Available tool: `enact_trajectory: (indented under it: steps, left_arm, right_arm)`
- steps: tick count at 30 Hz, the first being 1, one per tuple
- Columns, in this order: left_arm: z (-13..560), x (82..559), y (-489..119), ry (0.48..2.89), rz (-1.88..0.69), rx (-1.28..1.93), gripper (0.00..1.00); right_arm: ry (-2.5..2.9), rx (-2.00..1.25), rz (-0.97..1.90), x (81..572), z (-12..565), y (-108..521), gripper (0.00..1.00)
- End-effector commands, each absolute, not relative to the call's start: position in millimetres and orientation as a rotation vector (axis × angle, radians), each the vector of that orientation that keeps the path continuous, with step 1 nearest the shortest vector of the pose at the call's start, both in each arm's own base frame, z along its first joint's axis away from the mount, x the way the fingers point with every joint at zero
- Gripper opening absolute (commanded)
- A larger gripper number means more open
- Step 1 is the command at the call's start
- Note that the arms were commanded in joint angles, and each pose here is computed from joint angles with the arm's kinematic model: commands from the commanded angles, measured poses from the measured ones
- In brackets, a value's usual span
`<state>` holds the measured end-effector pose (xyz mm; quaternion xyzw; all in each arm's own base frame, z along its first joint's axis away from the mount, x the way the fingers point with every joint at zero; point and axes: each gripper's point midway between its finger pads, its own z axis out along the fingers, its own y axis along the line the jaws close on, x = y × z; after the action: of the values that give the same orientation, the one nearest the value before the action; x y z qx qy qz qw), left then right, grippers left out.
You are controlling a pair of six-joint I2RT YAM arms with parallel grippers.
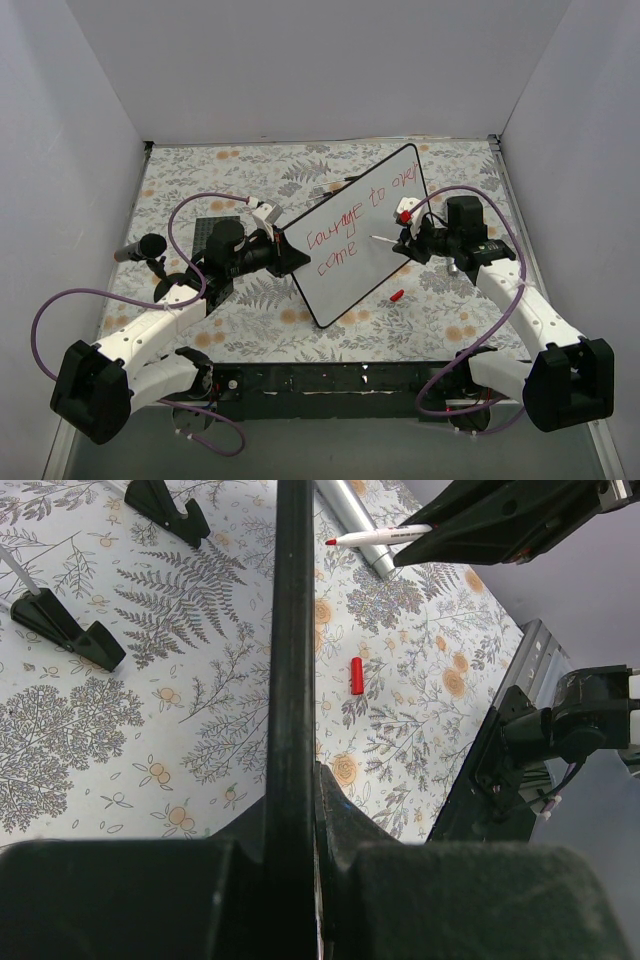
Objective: Write a sentence on the whiteboard
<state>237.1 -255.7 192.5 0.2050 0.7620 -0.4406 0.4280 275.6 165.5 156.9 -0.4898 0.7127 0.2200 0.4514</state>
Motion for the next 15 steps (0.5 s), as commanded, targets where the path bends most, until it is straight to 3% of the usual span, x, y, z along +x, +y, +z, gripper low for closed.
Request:
enact_trajectory:
  steps: [1,15]
  left_arm:
    - [197,240,-255,1.890,-1.074,0.533,0.00]
    - [194,240,-257,1.898,-1.081,0.540,0.00]
  right_arm:
    - [1.679,-1.205,0.489,288,182,167,0.01]
    - [1.692,-1.192,0.508,299,179,172,0.01]
